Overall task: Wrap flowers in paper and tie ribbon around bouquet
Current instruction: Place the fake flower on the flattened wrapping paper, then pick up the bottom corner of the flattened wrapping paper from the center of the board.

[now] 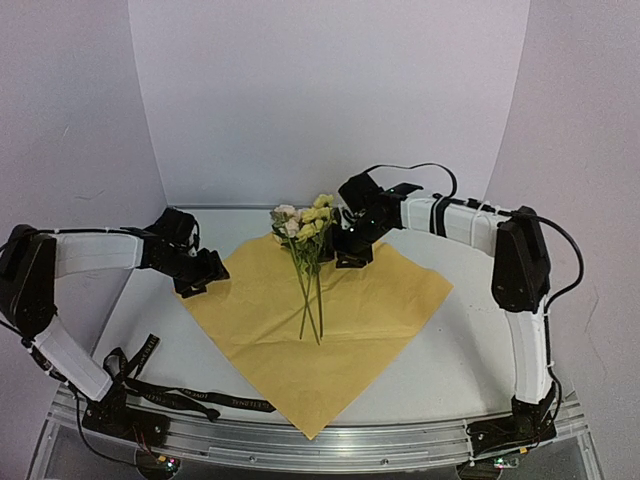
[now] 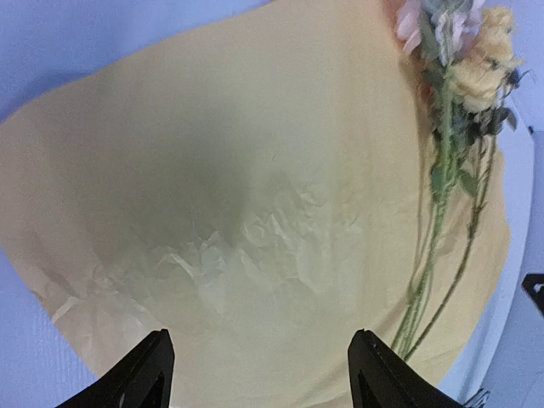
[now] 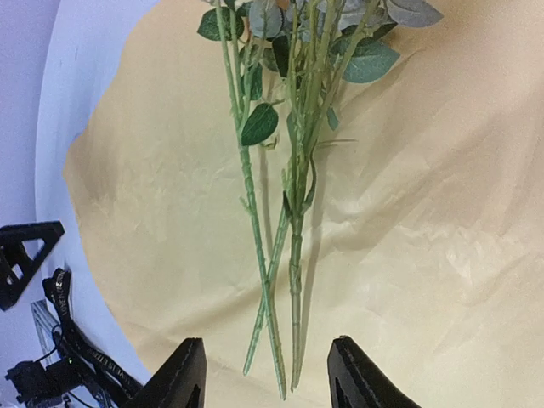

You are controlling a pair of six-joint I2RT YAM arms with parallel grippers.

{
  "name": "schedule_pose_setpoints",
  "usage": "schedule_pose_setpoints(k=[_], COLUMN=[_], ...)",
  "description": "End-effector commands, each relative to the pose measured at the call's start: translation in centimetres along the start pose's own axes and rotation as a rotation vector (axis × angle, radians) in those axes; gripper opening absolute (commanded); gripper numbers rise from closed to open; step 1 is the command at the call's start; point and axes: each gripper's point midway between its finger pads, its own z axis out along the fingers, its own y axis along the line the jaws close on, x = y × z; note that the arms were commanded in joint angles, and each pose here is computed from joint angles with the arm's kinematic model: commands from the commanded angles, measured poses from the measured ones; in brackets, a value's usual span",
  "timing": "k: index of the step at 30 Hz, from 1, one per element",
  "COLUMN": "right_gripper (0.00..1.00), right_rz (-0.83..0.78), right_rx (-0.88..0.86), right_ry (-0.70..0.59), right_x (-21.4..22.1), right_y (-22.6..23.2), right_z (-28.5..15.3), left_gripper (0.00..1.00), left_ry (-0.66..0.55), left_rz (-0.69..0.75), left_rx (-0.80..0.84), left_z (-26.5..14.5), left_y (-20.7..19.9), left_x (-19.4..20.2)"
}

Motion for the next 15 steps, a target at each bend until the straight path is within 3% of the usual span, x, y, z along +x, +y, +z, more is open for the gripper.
schedule_pose_setpoints(k=[1, 9, 15], right_gripper=[0.51, 0.69, 0.75], right_rz=[-0.079, -0.628, -0.954], right_rx=[-0.014, 0.031, 0.02], right_ry=[0.059, 0.134, 0.148], right_x=[4.1, 17.5, 25.0], right_y=[0.5, -0.4, -0.4], right_z=[-3.9, -7.7, -8.4], left_gripper=[0.74, 0.74, 0.73], left_ry=[-0.097, -0.042, 0.004], left_rz=[-0.051, -0.047, 0.025], left_rx=[0.005, 0.06, 0.08], left_z=[-3.8, -4.8, -4.0], left_y=[0.6, 0.9, -1.3], left_x=[-0.9, 2.0, 5.3])
